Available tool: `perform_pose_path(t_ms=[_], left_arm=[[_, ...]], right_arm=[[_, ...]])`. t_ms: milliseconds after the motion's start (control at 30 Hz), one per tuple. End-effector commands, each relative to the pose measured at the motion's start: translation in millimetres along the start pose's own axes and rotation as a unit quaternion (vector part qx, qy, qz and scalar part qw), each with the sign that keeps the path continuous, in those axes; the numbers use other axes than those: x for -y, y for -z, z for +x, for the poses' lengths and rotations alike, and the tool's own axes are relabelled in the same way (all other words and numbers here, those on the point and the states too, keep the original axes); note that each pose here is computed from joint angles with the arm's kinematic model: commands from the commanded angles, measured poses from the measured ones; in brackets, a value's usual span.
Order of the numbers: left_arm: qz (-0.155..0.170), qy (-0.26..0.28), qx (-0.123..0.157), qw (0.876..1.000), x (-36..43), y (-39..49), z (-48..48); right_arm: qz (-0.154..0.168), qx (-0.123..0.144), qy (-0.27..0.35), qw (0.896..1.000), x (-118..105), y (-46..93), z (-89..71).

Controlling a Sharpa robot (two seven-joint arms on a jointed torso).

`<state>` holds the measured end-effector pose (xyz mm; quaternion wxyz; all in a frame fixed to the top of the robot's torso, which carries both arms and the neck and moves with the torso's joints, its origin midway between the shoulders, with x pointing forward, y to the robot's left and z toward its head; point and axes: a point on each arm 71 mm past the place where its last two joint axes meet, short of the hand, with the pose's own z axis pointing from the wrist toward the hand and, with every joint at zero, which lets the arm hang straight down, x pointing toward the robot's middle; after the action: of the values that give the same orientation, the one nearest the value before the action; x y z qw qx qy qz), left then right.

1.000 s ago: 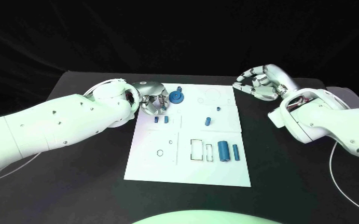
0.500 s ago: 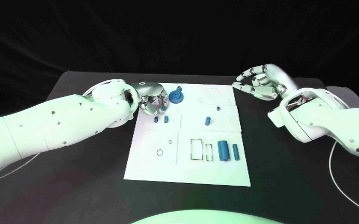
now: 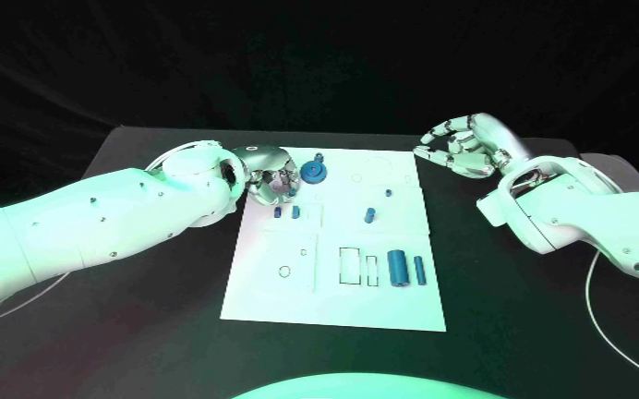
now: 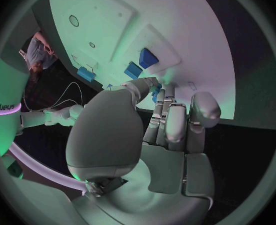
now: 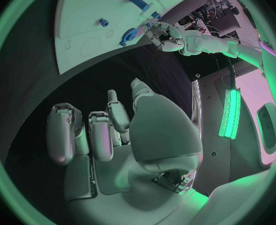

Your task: Assemble the parts on the task board

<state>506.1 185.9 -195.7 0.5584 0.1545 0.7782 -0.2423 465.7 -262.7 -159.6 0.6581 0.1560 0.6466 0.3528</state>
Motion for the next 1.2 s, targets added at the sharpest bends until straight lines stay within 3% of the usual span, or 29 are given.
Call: perform_pose_path(t_ms=[33, 200, 400, 500, 600, 700, 800, 1033, 1200], left_arm=[[-0.002, 0.003, -0.003, 1.0, 0.1, 0.0, 0.4], [-0.004, 0.004, 0.004, 1.0, -1.7, 0.7, -0.7], [0.001, 0.02, 0.038, 0.999, -6.5, 5.9, -6.0], [0.006, 0.075, 0.062, 0.995, -12.2, 11.5, -10.7], [0.014, 0.17, 0.088, 0.981, -19.6, 18.5, -16.2], [0.025, 0.284, 0.118, 0.951, -27.5, 27.4, -21.9], [0.036, 0.388, 0.151, 0.909, -33.3, 36.6, -27.0], [0.059, 0.515, 0.192, 0.833, -34.9, 50.9, -32.5], [0.077, 0.571, 0.202, 0.792, -30.4, 56.2, -33.6]], right_arm=[[-0.004, -0.006, 0.003, 1.0, -0.6, 0.2, 1.2], [-0.001, -0.012, 0.003, 1.0, 0.5, -0.1, 1.6], [-0.001, -0.043, 0.022, 0.999, 2.3, -0.7, 5.3], [-0.012, -0.07, 0.051, 0.996, 1.2, -0.9, 9.4], [-0.026, -0.097, 0.087, 0.991, -1.7, -1.2, 15.1], [-0.045, -0.124, 0.135, 0.982, -6.1, -1.9, 22.5], [-0.061, -0.142, 0.19, 0.969, -10.7, -3.4, 29.8], [-0.081, -0.155, 0.289, 0.941, -19.7, -8.8, 43.1], [-0.088, -0.157, 0.321, 0.93, -25.9, -12.7, 51.4]])
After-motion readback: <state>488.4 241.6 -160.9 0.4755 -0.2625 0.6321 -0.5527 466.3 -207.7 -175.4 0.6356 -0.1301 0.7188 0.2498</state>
